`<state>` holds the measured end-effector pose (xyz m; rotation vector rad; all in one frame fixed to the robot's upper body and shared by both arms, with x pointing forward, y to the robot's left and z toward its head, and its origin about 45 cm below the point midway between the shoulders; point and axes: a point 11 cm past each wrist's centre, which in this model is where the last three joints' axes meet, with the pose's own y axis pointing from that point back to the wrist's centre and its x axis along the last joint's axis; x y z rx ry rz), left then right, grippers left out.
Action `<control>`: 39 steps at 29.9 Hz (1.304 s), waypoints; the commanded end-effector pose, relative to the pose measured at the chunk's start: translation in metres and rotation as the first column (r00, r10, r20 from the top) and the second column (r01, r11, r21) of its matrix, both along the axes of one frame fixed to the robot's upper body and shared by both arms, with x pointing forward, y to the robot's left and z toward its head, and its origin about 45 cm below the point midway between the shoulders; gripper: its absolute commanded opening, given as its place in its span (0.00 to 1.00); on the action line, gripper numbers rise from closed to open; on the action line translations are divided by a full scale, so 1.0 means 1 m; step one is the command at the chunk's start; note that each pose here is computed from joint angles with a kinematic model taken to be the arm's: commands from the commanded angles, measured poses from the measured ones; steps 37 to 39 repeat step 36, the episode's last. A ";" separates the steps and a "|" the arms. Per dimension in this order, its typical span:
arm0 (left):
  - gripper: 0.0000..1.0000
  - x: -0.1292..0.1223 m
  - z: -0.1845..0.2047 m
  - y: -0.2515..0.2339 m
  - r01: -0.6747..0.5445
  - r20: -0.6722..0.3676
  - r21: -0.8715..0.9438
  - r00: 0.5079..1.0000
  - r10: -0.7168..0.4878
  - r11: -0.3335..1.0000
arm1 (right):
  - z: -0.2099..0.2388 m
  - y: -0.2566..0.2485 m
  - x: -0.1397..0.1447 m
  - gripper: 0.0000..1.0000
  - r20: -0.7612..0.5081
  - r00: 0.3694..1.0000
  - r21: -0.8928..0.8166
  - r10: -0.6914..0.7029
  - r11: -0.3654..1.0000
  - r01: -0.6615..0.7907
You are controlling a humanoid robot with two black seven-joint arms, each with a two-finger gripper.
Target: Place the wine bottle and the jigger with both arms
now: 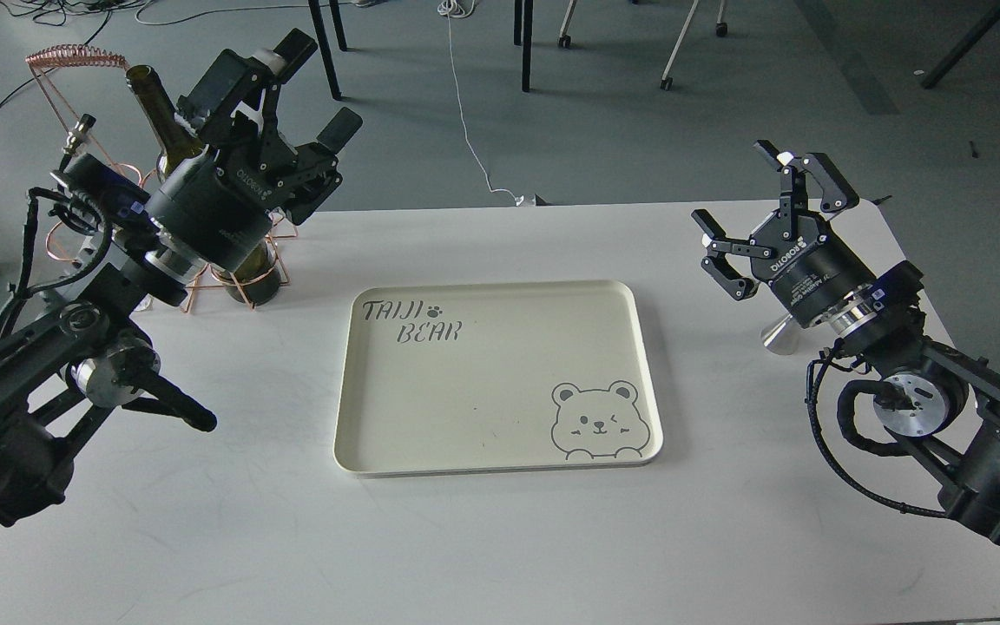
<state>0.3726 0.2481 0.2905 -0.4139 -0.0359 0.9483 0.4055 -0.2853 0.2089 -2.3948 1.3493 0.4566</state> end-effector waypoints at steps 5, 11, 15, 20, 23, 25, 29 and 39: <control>0.98 -0.019 -0.039 0.035 -0.129 -0.127 -0.166 0.986 0.108 0.978 | 0.021 -0.001 0.009 0.99 0.049 0.999 0.039 -0.018 0.999 0.016; 0.98 -0.022 -0.051 0.053 -0.190 -0.167 -0.212 0.974 0.156 0.959 | 0.025 -0.004 0.011 0.99 0.058 0.998 0.046 -0.028 0.999 0.026; 0.98 -0.026 -0.059 0.053 -0.208 -0.188 -0.233 0.968 0.165 0.950 | 0.022 -0.003 0.009 0.99 0.050 0.998 0.049 -0.027 0.998 0.025; 0.98 -0.029 -0.063 0.055 -0.229 -0.199 -0.272 0.964 0.179 0.935 | 0.016 -0.003 0.006 0.99 0.037 0.999 0.049 -0.028 0.998 0.026; 0.98 -0.034 -0.070 0.056 -0.235 -0.228 -0.295 0.959 0.171 0.926 | 0.011 -0.004 0.003 0.99 0.026 0.999 0.047 -0.028 0.999 0.027; 0.98 -0.034 -0.070 0.057 -0.235 -0.230 -0.295 0.958 0.169 0.926 | 0.008 -0.003 0.002 0.99 0.018 1.000 0.043 -0.024 0.999 0.023; 0.98 -0.034 -0.069 0.066 -0.249 -0.230 -0.284 0.955 0.186 0.926 | 0.007 -0.003 0.001 0.99 0.016 1.000 0.046 -0.024 0.999 0.024; 0.98 -0.035 -0.070 0.067 -0.208 -0.246 -0.254 0.958 0.145 0.945 | 0.007 0.003 0.002 0.99 0.018 1.000 0.058 -0.019 0.998 0.018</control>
